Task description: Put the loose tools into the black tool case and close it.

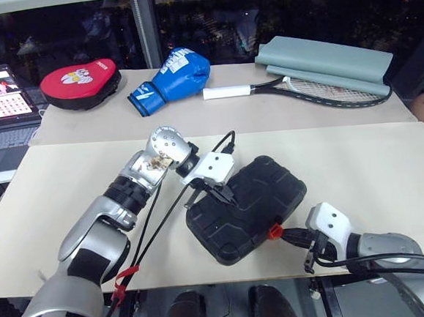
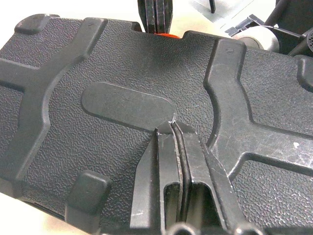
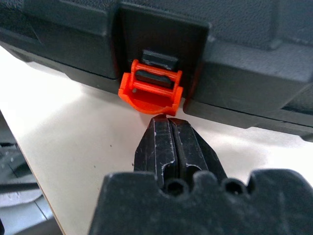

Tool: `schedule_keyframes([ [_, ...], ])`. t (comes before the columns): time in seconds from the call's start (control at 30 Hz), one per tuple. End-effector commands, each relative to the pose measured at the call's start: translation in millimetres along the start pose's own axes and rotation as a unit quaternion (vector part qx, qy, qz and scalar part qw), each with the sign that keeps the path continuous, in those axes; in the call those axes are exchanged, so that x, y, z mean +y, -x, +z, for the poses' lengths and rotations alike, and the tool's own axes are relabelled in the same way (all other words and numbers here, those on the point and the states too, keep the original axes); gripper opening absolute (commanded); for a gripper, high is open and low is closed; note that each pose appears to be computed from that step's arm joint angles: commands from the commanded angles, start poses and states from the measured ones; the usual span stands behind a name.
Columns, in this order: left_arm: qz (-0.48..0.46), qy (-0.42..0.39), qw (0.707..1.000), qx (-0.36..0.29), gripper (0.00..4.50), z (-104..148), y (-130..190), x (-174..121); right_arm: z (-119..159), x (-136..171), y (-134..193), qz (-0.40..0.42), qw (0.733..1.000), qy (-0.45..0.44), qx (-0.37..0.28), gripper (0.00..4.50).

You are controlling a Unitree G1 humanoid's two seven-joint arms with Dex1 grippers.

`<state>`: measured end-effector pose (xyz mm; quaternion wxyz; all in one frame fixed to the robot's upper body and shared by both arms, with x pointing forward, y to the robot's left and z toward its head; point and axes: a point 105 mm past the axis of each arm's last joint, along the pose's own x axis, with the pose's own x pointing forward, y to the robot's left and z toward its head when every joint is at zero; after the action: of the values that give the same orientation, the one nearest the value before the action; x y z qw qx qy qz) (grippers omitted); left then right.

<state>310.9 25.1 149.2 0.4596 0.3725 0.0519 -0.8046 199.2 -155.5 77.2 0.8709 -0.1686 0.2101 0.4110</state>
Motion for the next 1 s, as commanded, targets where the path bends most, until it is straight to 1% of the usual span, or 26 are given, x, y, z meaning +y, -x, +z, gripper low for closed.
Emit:
schedule_keyframes([
  [0.03, -0.013, 0.006, 1.000, 0.010, 0.10, -6, -7, -5, 1, 3, -5, -0.022, 1.000, 0.003, -0.016, 0.00],
  [0.13, -0.014, 0.003, 1.000, 0.011, 0.10, -5, -7, -4, -5, 0, -9, -0.059, 0.998, -0.021, -0.028, 0.00],
  [0.2, -0.014, 0.002, 1.000, 0.012, 0.10, -5, -7, -3, -4, -3, -11, -0.087, 0.994, -0.047, -0.051, 0.00],
  [0.4, -0.016, 0.001, 1.000, 0.018, 0.10, -6, -5, -2, -6, -2, -22, -0.111, 0.988, -0.082, -0.075, 0.00],
  [0.53, -0.017, -0.001, 1.000, 0.021, 0.10, -5, -5, 1, -3, -3, -29, -0.126, 0.979, -0.119, -0.107, 0.00],
  [0.63, -0.018, -0.003, 1.000, 0.022, 0.10, -5, -6, 2, 0, -1, -32, -0.127, 0.972, -0.144, -0.133, 0.00],
  [0.77, -0.022, -0.006, 0.999, 0.023, 0.10, -5, -7, 3, 10, 9, -32, -0.112, 0.966, -0.158, -0.172, 0.00],
  [1.0, -0.024, -0.008, 0.999, 0.024, 0.10, -5, -9, 6, 26, 11, -19, -0.110, 0.958, -0.148, -0.218, 0.00],
])
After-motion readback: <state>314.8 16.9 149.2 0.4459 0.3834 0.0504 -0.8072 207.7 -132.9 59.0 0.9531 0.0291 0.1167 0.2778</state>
